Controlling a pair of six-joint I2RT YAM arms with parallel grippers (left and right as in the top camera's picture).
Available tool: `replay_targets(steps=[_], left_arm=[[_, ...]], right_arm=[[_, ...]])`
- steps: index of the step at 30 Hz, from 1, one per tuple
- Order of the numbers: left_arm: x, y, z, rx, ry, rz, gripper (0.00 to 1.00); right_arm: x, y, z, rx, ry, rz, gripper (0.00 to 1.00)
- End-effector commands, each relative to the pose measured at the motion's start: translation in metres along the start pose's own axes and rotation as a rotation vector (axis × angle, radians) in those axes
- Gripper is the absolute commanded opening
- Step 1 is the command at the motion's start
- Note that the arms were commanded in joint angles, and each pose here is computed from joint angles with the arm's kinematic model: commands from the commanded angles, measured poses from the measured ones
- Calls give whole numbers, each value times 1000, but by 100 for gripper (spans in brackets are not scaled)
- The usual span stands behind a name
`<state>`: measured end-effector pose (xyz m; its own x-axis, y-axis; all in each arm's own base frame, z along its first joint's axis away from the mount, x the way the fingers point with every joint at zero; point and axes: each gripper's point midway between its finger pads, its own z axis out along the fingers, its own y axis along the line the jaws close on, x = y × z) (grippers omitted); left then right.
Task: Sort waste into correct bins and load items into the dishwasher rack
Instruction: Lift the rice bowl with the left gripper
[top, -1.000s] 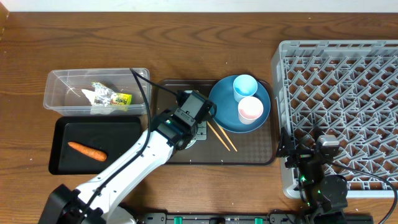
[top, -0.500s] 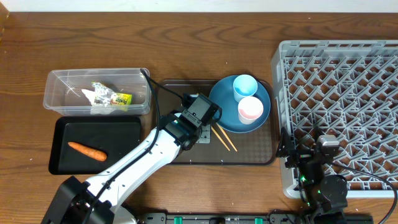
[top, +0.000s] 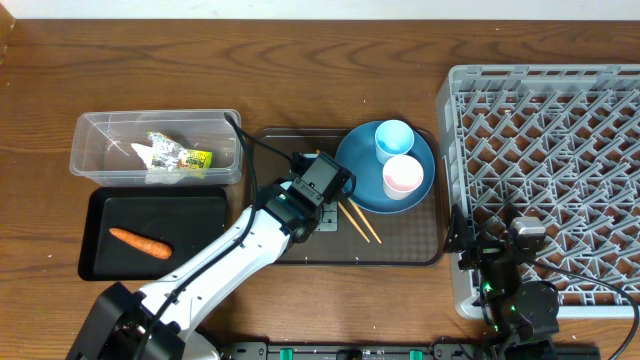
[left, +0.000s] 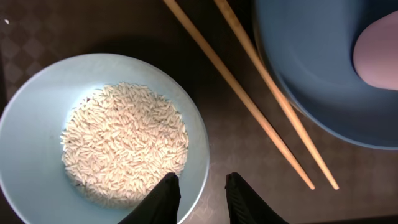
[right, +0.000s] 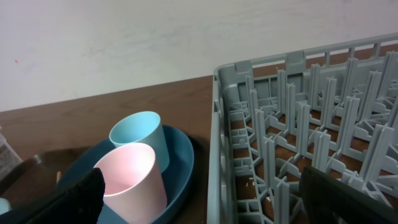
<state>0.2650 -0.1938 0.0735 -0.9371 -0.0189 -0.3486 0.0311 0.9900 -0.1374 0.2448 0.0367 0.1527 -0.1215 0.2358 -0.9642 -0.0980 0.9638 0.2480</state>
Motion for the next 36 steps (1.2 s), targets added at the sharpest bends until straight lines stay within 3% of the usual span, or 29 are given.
replay_targets(steps=[1, 36], left_arm=[[8, 6, 10, -22, 15, -6, 29], [14, 7, 34, -41, 37, -2, 29]], right_arm=[[2, -1, 0, 3, 7, -6, 99], [2, -1, 0, 3, 7, -6, 99]])
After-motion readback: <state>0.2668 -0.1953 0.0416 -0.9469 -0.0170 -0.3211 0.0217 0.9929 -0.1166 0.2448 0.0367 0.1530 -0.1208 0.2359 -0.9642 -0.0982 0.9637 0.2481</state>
